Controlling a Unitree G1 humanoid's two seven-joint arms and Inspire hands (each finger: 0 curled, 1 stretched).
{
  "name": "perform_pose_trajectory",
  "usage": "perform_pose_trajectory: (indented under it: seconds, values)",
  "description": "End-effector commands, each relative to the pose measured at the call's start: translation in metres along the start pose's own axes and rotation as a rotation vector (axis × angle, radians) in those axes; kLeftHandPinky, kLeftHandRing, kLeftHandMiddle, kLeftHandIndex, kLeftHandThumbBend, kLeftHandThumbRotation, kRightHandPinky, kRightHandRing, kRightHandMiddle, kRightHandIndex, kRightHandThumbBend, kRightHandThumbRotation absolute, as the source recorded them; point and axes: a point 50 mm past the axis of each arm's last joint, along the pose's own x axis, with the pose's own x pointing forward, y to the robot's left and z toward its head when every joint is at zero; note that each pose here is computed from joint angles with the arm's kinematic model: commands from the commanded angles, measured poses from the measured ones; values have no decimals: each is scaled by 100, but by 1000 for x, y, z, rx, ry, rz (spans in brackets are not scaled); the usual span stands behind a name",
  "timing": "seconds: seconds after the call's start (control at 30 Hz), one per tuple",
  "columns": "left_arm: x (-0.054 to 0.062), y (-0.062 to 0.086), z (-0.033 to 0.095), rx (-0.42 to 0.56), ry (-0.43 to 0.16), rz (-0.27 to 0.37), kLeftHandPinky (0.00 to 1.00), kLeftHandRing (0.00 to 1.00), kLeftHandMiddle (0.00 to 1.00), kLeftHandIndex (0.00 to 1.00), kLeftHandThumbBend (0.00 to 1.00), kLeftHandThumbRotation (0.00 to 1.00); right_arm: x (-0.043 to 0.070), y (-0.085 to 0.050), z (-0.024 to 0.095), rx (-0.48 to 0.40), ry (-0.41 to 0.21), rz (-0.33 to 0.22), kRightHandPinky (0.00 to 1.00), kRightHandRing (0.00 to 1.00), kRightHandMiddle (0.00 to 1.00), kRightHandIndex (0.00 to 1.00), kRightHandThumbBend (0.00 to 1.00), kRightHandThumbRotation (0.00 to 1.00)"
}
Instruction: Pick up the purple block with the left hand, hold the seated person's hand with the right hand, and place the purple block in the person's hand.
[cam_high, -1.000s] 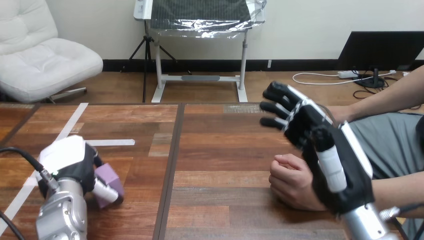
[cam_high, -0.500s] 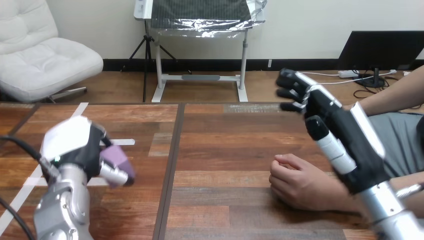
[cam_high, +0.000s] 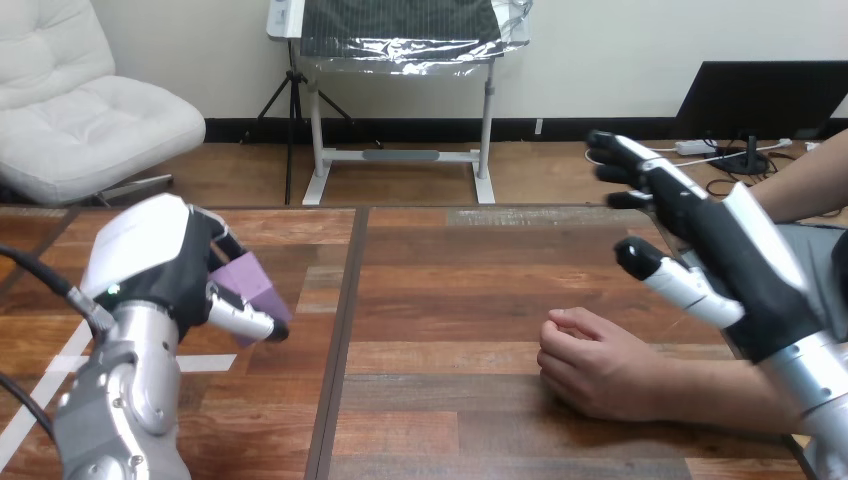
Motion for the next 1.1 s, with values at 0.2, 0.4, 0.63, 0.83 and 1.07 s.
perform_pose_trajectory:
  seconds: [0.2,0.4,0.63,0.83,1.07]
  values:
    - [-13,32,18,-35,-95,107,11,18,28,45,74,0,15,-42,7,-196,-17,20,80,89,92,94,95,84]
    - [-18,36,22,-45,-108,110,10,16,26,44,74,0,15,-51,5,-266,24,72,80,89,93,94,97,80]
    - [-23,39,25,-53,-122,117,11,17,27,44,75,0,13,-61,0,-335,87,135,80,90,94,94,98,74]
    - [-25,40,25,-52,-122,120,11,17,27,44,76,0,11,-67,-3,-390,157,195,79,91,95,96,100,72]
    - [-25,41,25,-49,-118,130,10,16,26,43,76,0,8,-74,-4,-472,229,266,78,92,97,98,100,71]
